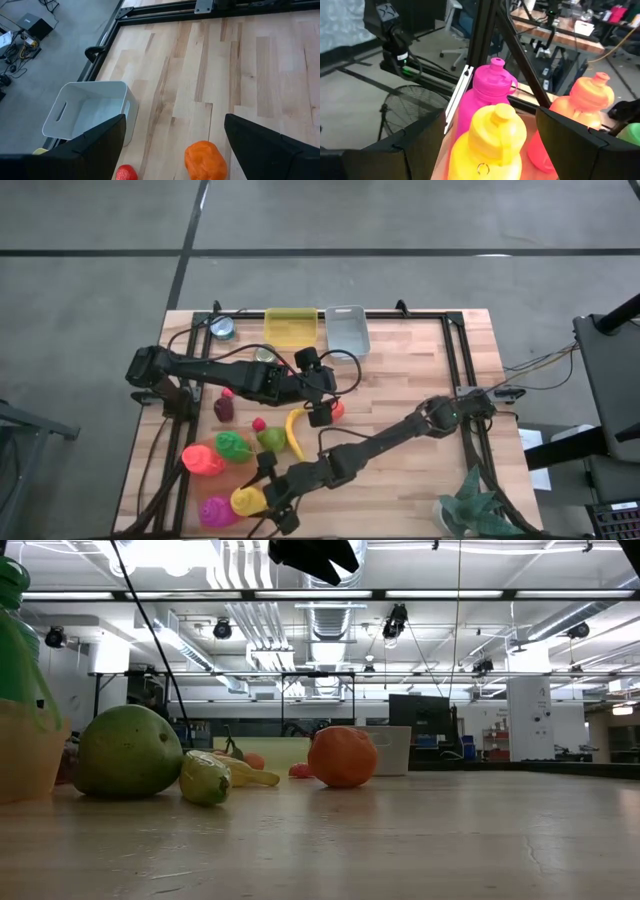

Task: Pick & Place Food Item
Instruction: Put the tangerines into the gray bin

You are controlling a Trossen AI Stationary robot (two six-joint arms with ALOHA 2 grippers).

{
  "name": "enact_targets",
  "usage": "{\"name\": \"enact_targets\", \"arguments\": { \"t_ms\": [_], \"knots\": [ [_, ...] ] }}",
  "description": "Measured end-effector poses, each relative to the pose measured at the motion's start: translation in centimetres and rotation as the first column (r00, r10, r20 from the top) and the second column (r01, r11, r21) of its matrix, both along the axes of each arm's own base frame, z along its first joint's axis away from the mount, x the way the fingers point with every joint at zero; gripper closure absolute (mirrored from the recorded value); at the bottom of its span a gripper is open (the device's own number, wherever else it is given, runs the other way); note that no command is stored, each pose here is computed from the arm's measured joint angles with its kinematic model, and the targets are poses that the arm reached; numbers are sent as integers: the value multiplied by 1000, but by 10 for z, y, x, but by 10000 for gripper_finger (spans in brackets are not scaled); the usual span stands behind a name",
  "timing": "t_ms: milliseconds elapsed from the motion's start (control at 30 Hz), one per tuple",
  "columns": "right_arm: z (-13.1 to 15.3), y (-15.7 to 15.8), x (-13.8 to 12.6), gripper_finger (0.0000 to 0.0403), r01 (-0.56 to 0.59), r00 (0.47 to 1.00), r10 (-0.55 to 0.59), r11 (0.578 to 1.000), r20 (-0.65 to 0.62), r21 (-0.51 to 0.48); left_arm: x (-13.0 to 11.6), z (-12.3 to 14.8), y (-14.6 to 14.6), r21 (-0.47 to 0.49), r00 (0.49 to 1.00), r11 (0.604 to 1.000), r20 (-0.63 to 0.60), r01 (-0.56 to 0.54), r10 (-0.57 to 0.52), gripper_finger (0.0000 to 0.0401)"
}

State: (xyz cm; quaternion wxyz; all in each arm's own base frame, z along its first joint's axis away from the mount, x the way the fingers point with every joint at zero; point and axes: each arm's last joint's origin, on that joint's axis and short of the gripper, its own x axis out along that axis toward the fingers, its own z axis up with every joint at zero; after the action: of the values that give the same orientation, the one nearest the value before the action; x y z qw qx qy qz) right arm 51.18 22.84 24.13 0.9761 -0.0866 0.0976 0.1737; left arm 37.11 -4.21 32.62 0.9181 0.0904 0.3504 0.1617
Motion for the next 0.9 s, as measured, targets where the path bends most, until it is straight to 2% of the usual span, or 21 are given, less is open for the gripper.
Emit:
{"name": "enact_targets", "arguments": {
  "t_ms": [167, 300, 467, 567, 667, 800, 900],
  "knots": [
    [-1, 4, -4, 96, 29, 999, -29, 999, 31, -14, 0, 0, 0, 0, 1000, 1000, 0, 0, 0, 59],
    [-4, 4, -4, 97, 21, 997, -23, 999, 73, 26, 0, 0, 0, 0, 1000, 1000, 0, 0, 0, 59],
    [-12, 3, -12, 97, -17, 999, 15, 998, 39, 61, 0, 0, 0, 0, 1000, 1000, 0, 0, 0, 59],
    [-15, 3, -22, 97, -22, 998, 17, 996, 63, 87, 0, 0, 0, 0, 1000, 1000, 0, 0, 0, 59],
    [-16, 0, -36, 97, -34, 990, 15, 990, 141, 134, 0, 0, 0, 0, 1000, 1000, 0, 0, 0, 59],
    [-28, -10, -60, 97, -44, 974, -3, 979, 226, 201, 0, 0, 0, 0, 1000, 1000, 0, 0, 0, 59],
    [-39, -20, -80, 97, -17, 971, -41, 971, 236, 240, 0, 0, 0, 0, 1000, 1000, 0, 0, 0, 59]
  ]
}}
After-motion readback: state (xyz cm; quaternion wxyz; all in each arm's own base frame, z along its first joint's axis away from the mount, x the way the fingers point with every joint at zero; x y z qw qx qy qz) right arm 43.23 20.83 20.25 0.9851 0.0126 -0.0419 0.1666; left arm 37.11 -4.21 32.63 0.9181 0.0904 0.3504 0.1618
